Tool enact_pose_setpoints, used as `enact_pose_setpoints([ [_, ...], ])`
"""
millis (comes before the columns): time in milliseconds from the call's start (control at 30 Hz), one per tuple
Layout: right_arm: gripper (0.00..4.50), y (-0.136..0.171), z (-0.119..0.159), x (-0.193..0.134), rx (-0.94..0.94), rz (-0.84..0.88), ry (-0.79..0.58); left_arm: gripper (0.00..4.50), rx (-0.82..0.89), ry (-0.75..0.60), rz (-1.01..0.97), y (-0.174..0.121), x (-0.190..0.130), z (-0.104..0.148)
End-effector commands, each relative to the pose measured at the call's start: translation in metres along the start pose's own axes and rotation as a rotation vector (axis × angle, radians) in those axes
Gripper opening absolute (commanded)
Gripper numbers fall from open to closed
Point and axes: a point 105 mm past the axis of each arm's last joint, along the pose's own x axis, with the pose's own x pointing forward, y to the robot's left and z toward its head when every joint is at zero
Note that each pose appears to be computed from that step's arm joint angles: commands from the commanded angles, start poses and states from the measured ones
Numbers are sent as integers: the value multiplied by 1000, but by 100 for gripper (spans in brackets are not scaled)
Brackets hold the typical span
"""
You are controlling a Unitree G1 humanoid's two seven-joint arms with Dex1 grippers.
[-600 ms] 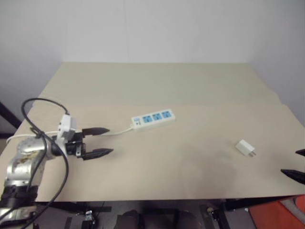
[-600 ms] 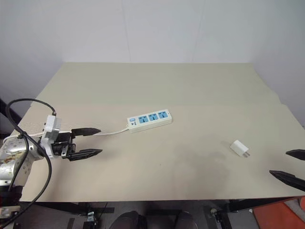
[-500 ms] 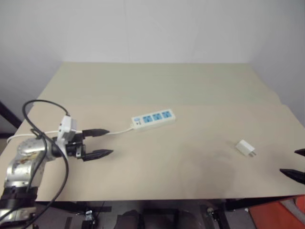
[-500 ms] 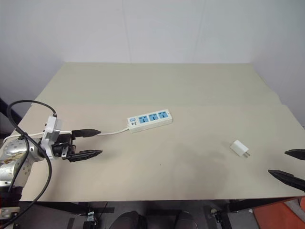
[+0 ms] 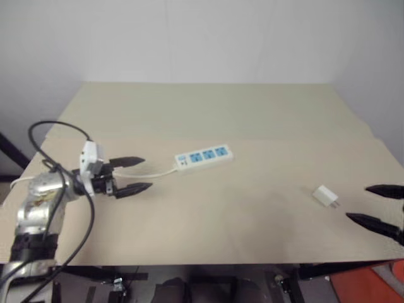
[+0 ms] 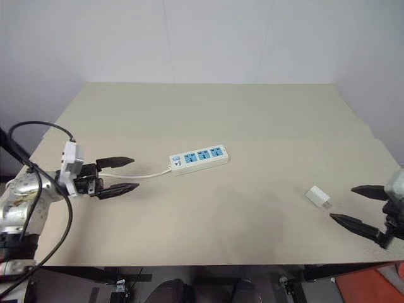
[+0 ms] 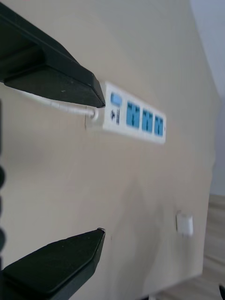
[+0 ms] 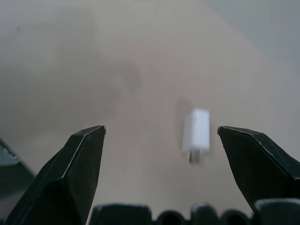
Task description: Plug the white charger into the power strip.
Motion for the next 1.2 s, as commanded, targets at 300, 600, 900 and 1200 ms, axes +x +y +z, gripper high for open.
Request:
enact_pose_setpoints([
  [300,450,40,54,31,-98,36,-189,447,131,-31,-141,28,61,-2],
  [600,450,59,49,31,-61,5,-193,447,131,13,-127,35,93,-7],
  [900,450,67,46,29,-40,-14,-183,447,115,47,7,41,111,-22],
  [1200,450,71,46,32,-25,-6,-183,447,44,104,12,33,109,-48],
])
